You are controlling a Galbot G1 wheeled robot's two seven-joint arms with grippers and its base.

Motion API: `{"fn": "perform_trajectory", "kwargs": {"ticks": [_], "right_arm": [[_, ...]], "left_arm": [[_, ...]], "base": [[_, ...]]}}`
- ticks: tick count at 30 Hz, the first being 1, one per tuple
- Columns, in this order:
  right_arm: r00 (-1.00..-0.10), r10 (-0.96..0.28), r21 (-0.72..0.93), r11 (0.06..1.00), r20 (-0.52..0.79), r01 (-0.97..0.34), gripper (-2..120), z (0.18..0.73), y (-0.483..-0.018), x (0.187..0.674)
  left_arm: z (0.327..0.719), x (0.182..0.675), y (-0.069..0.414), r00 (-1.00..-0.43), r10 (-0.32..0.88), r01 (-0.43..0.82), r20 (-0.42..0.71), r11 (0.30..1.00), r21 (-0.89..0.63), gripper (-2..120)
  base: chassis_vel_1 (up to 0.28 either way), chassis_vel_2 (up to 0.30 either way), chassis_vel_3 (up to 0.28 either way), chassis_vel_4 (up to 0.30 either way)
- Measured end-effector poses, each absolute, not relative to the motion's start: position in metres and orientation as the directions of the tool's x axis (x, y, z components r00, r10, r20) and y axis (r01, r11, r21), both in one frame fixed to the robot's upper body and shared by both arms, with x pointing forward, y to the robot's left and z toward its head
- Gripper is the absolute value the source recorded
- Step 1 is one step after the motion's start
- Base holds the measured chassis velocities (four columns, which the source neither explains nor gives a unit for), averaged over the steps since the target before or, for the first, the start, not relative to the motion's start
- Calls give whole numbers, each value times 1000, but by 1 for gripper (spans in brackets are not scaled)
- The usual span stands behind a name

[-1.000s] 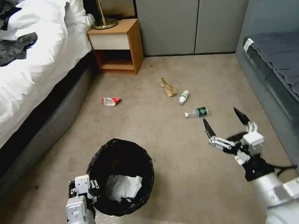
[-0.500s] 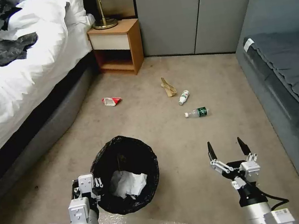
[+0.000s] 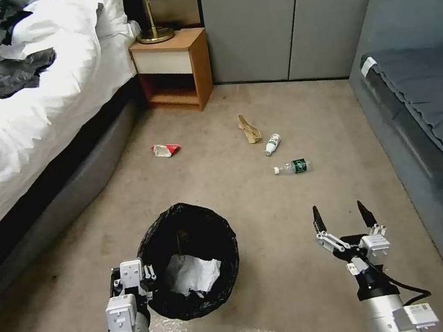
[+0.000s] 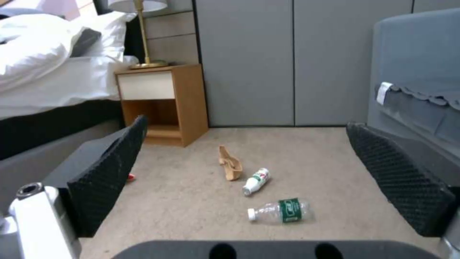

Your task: Pick up the trash bin, then pick up the garbage from the floor and place it into the trash bin.

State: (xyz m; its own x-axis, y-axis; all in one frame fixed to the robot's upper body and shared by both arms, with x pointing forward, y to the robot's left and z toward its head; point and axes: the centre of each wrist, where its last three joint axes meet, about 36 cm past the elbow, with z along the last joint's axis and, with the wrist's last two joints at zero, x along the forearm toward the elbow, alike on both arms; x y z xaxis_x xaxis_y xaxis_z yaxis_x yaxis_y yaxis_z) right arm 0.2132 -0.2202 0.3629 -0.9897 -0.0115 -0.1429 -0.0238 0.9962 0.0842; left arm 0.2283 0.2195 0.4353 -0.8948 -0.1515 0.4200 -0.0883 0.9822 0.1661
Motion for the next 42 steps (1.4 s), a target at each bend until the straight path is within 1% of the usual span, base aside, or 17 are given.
{"fn": "perform_trajectory", "kwargs": {"ticks": [42], "right_arm": [[-988,-14,73,997,-153,-26,100,367,-229,219]], "left_arm": [[433,228,221,-894,-154,-88,422,981,173,1]], "base": [[-127,125,132,-128]]}}
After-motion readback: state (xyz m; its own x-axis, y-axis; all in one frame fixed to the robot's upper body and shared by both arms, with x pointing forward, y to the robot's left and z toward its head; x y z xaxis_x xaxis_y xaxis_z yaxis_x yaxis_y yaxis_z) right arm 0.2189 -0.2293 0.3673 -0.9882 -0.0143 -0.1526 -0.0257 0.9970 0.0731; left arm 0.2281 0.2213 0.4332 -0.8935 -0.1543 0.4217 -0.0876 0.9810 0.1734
